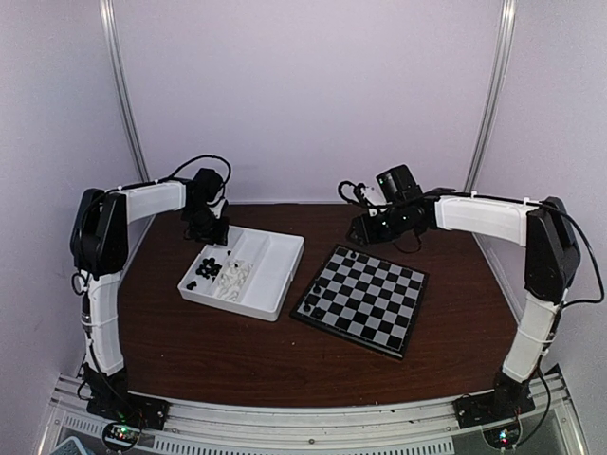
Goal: Set up the chess pieces on the board
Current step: Pick up the chess piece from the storage box.
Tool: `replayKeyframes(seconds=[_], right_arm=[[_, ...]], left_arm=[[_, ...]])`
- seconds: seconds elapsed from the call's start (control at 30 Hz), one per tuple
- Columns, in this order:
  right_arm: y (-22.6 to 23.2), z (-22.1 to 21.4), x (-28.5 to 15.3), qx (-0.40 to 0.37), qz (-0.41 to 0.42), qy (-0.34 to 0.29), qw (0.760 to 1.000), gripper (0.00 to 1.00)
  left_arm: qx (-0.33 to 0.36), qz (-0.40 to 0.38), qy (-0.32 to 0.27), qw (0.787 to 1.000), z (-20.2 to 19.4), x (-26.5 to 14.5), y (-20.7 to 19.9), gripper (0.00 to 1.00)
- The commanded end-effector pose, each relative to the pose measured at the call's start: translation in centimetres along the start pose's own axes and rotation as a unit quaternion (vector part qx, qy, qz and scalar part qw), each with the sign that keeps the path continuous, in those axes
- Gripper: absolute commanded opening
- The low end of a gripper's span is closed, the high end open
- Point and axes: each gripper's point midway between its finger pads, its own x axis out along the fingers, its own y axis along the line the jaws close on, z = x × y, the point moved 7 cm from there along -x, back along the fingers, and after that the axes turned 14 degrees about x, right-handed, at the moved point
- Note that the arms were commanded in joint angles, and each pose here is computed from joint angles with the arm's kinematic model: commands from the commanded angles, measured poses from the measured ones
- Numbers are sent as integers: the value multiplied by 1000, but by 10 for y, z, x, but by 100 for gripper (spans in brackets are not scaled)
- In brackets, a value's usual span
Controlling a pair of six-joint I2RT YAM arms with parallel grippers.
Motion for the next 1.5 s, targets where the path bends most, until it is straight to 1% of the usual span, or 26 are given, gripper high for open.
replayKeyframes(seconds=[0.0, 0.1, 0.37, 0.53, 0.7, 0.8, 0.83, 0.93, 1.0, 1.13, 1.2, 1.33, 1.4, 1.47], right_arm=[[1, 4, 6, 5, 4, 11, 1000, 52], [1, 5, 9, 6, 5, 13, 1000, 52], [-3, -1, 8, 9, -2, 16, 1000, 52], [-3, -2, 3, 5, -7, 16, 1000, 52], [-1, 0, 0, 0, -5, 15, 1000, 52], [-1, -1, -1, 2, -1, 15, 1000, 52], [-1, -2, -1, 5, 2, 15, 1000, 52], [-1, -6, -6, 9, 11, 10, 1000, 52], [-1, -8, -9, 8, 13, 9, 1000, 52], [-1, -13, -16, 2, 9, 25, 1000, 52], [-2, -17, -19, 2, 6, 31, 999, 51], [-3, -24, -27, 2, 15, 29, 999, 52], [1, -26, -30, 0, 28, 31, 999, 52], [8, -27, -31, -8, 39, 36, 999, 53]], left_arm=[[18, -15, 11, 1000, 6, 9, 0, 39], [22, -36, 16, 999, 8, 16, -4, 37], [22, -54, 29, 998, 10, 36, -8, 37], [26, -45, 43, 998, 9, 44, -6, 37], [32, -34, 61, 997, 0, 50, -4, 34], [38, -46, 73, 996, -6, 56, -7, 31], [40, -50, 76, 995, -8, 57, -8, 28], [42, -47, 83, 995, -12, 56, -7, 15], [39, -38, 83, 995, -13, 51, -6, 13], [38, -27, 50, 998, -7, 27, -3, 12], [37, -4, 30, 999, -6, 12, 2, 12], [30, 14, -12, 999, -6, -14, 5, 13], [24, 8, -34, 999, -9, -25, 3, 13], [25, -15, -64, 997, -12, -38, -4, 13]])
